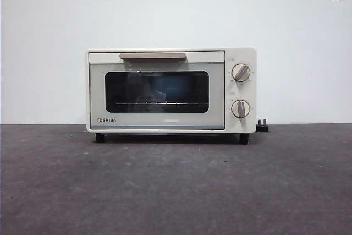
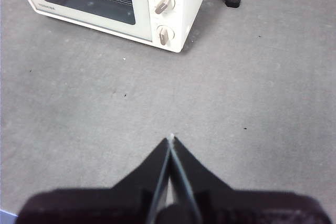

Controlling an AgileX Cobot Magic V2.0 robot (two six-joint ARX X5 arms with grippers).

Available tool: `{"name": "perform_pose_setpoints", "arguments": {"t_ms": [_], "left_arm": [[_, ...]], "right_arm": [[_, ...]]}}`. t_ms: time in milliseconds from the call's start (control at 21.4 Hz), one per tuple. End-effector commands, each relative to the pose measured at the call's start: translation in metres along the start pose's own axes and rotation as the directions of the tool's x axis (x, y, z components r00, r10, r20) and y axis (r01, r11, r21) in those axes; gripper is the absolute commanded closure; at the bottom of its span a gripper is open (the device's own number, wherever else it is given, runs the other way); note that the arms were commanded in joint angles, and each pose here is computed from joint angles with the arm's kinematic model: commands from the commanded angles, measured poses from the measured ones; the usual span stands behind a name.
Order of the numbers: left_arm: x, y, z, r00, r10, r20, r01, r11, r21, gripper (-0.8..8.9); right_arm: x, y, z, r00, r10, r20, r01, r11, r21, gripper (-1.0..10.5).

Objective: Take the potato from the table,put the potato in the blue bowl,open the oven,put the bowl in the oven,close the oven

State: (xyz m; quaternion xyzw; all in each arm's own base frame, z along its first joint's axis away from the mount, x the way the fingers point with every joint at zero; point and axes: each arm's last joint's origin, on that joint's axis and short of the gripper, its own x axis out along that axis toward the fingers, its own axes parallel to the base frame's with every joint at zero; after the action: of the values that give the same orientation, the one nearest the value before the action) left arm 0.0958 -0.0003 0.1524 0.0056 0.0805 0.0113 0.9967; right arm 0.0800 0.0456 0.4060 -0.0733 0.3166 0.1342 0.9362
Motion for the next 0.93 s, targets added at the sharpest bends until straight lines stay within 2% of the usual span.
{"name": "perform_pose_setpoints", "arguments": {"t_ms": [47, 280, 420, 467, 560, 653, 700, 793, 933], "left_arm": [[0.001, 0.0, -0.003, 1.0, -0.005, -0.003, 0.005, 1.0, -0.007, 8.18], [0.001, 0.0, -0.003, 1.0, -0.005, -0.01, 0.005, 1.0, -0.006, 8.18], [0.001, 0.0, -0.003, 1.0, -0.006, -0.01, 0.006, 1.0, -0.007, 8.18], [0.001, 0.0, -0.003, 1.0, -0.006, -0.01, 0.006, 1.0, -0.006, 8.18], [0.001, 0.0, -0.003, 1.0, -0.006, -0.01, 0.006, 1.0, -0.006, 8.18], [0.001, 0.0, -0.003, 1.0, -0.006, -0.01, 0.006, 1.0, -0.007, 8.18], [0.001, 0.0, -0.003, 1.0, -0.006, -0.01, 0.006, 1.0, -0.007, 8.18], [0.001, 0.0, -0.003, 1.0, -0.006, -0.01, 0.006, 1.0, -0.006, 8.18], [0.001, 0.0, -0.003, 1.0, -0.006, -0.01, 0.006, 1.0, -0.006, 8.18]], "right_arm": [[0.002, 0.0, -0.001, 1.0, -0.004, -0.001, 0.004, 1.0, 0.007, 9.5], [0.002, 0.0, -0.001, 1.0, -0.004, -0.001, 0.004, 1.0, 0.007, 9.5], [-0.004, -0.008, -0.003, 0.997, -0.066, 0.031, 0.067, 0.997, -0.04, 9.5], [-0.004, -0.012, -0.004, 0.992, -0.101, 0.072, 0.102, 0.995, -0.004, 9.5], [0.001, -0.021, -0.009, 0.961, -0.192, 0.2, 0.173, 0.979, 0.108, 9.5], [0.011, -0.032, -0.018, 0.898, -0.303, 0.319, 0.241, 0.945, 0.22, 9.5], [0.018, -0.036, -0.024, 0.874, -0.319, 0.367, 0.238, 0.939, 0.25, 9.5], [0.033, -0.04, -0.039, 0.85, -0.29, 0.439, 0.197, 0.949, 0.245, 9.5], [0.057, -0.043, -0.067, 0.818, -0.316, 0.482, 0.233, 0.946, 0.224, 9.5]]}}
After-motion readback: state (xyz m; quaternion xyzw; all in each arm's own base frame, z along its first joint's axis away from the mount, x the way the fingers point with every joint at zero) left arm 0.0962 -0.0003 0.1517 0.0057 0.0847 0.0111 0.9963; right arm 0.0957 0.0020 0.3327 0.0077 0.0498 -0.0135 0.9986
